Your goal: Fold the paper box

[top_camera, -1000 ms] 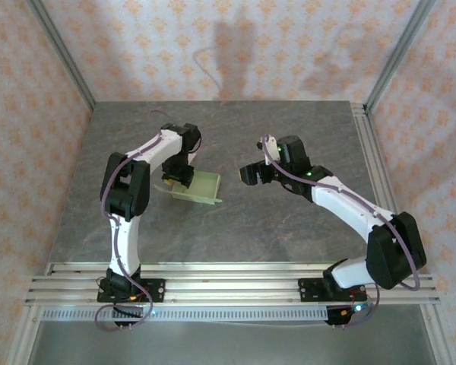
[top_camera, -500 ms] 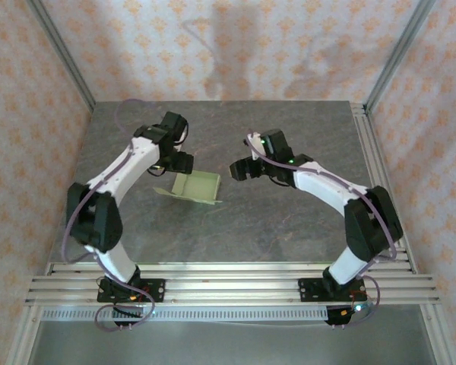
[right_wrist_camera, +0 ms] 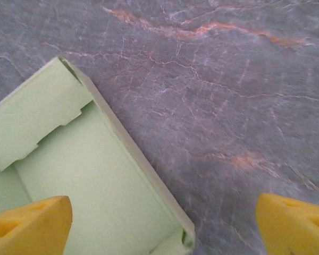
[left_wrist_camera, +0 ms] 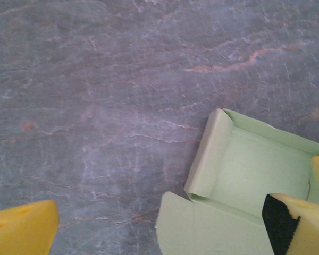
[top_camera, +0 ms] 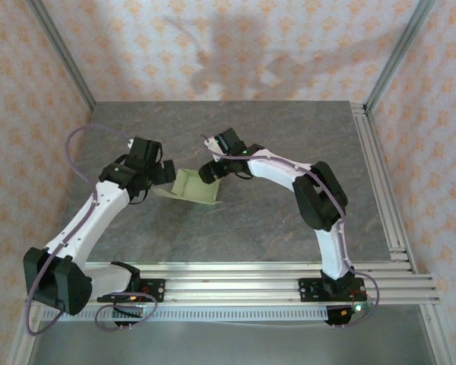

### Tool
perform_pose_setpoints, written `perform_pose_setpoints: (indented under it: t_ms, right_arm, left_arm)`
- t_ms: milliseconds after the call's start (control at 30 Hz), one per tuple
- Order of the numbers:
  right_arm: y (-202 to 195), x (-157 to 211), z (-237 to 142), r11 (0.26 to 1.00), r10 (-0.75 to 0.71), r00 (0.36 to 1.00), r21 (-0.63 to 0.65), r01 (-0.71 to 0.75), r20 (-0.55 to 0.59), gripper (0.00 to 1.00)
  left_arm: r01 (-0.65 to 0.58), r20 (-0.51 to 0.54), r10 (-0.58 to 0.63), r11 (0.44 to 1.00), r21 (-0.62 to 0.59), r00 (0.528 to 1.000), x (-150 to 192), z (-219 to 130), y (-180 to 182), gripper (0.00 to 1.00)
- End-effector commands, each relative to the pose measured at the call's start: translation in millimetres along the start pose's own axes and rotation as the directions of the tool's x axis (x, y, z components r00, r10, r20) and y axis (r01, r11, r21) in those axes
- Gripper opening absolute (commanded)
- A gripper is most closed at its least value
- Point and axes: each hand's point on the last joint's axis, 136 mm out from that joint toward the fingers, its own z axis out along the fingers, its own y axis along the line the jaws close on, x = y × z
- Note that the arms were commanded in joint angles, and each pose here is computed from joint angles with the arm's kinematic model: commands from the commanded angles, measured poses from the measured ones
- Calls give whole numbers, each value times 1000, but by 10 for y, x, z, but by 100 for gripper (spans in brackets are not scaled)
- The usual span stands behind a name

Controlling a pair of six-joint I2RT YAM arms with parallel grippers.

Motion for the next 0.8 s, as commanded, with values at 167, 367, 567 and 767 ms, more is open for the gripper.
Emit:
perform_pose_setpoints:
  t_ms: [167,367,567,767]
  right_arm:
    - [-85,107,359,999,6,993,39,-1,-115,87]
    - [-334,66,301,981,66,993,189,-48,-94,84]
    - [-675,111,117,928,183,982,338,-154,-54,77]
    - [-1022,278,-144,849,324,946,438,-296,12,74]
  left_arm:
    - [61,58,-58,997,-42,997,-84,-13,130,100]
    - [56,53,-55,998,-28,997,-90,-3,96,100]
    - [54,52,-53,998,-13,997,-98,-10,68,100]
    - [63,72,-62,998,-13,995,-122,-42,86,100]
